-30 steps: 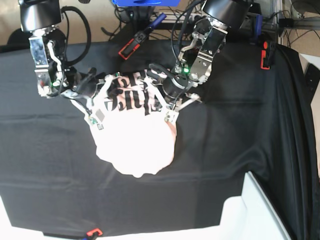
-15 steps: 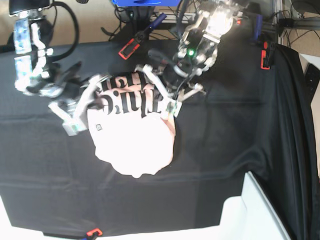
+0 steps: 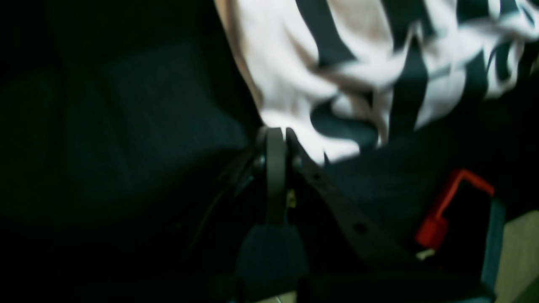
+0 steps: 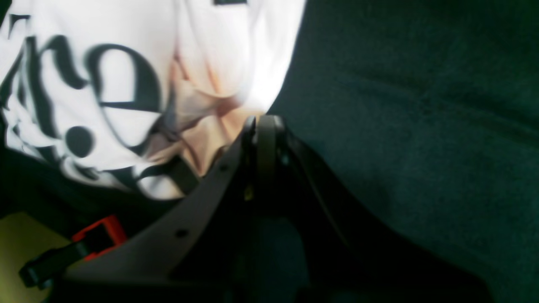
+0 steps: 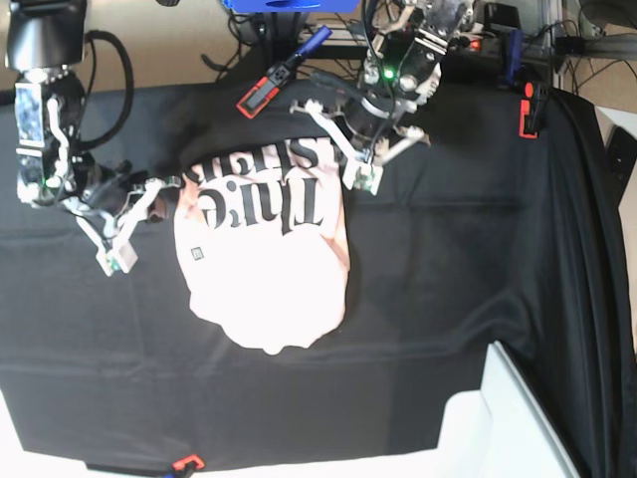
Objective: Fold the T-shirt properly
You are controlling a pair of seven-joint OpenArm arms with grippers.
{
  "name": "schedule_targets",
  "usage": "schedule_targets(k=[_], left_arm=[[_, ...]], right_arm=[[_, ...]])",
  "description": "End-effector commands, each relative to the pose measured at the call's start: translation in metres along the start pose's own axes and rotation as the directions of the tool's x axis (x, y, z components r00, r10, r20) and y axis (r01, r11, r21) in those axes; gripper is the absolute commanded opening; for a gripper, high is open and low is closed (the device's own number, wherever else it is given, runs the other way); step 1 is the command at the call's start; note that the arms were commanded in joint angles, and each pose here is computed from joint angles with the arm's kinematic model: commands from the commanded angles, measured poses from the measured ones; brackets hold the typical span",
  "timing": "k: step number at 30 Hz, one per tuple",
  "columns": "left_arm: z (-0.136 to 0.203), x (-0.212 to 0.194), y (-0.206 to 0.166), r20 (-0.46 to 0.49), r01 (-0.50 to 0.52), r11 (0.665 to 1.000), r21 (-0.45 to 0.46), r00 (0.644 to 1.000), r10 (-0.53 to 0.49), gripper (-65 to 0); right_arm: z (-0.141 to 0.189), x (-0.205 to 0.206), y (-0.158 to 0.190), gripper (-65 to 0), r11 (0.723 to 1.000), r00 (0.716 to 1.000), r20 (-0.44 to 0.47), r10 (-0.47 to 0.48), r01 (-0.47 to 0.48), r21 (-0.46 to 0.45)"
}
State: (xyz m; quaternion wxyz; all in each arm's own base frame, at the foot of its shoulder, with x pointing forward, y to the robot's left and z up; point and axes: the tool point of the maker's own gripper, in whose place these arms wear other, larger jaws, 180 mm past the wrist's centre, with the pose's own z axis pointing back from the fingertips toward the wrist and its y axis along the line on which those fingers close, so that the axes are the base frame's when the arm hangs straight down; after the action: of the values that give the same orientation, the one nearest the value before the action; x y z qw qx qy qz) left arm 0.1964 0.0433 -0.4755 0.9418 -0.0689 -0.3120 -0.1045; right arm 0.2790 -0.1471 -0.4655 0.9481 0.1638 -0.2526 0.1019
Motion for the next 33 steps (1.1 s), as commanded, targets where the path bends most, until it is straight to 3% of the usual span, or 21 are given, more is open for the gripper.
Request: schedule_targets(k=[1,9,18,25,29,33], left_arm=[[-0.002,0.005,0.0,0.018,-0.002,1.0,0.0,1.0,0.002,-65.0],[-0.041,0.006,-0.003,-0.041,-0.011,1.0,0.017,0.999,0.012,-65.0],[-0.056,0.06,0.0,0.042,-0.005,1.0,0.021,0.999,0.004,-65.0],[-0.069,0.075,0.013,0.042,0.009,0.999,0.048,0.999,-0.011,-65.0],[-0.066,0.08,0.014,0.059,0.004,0.999,0.048,0.998,-0.007,-65.0],[-0.051,0.086,0.021,0.103,0.012,0.998,0.056,0.995,-0.018,-65.0]], right_arm=[[0.002,0.017,-0.004,-65.0,1.0,0.999,0.042,0.004,-0.004,0.0],[-0.009,0.003,0.014,-65.0,0.999,0.999,0.02,-0.034,0.033,0.039],[-0.013,-0.038,0.029,-65.0,0.995,0.996,-0.047,-0.075,0.078,0.065],[-0.015,-0.056,0.043,-65.0,0.991,0.993,-0.072,-0.096,0.102,0.085],[-0.014,-0.054,0.039,-65.0,0.993,0.994,-0.067,-0.09,0.095,0.076],[-0.003,-0.047,0.01,-65.0,0.998,0.997,-0.051,-0.065,0.066,0.021]])
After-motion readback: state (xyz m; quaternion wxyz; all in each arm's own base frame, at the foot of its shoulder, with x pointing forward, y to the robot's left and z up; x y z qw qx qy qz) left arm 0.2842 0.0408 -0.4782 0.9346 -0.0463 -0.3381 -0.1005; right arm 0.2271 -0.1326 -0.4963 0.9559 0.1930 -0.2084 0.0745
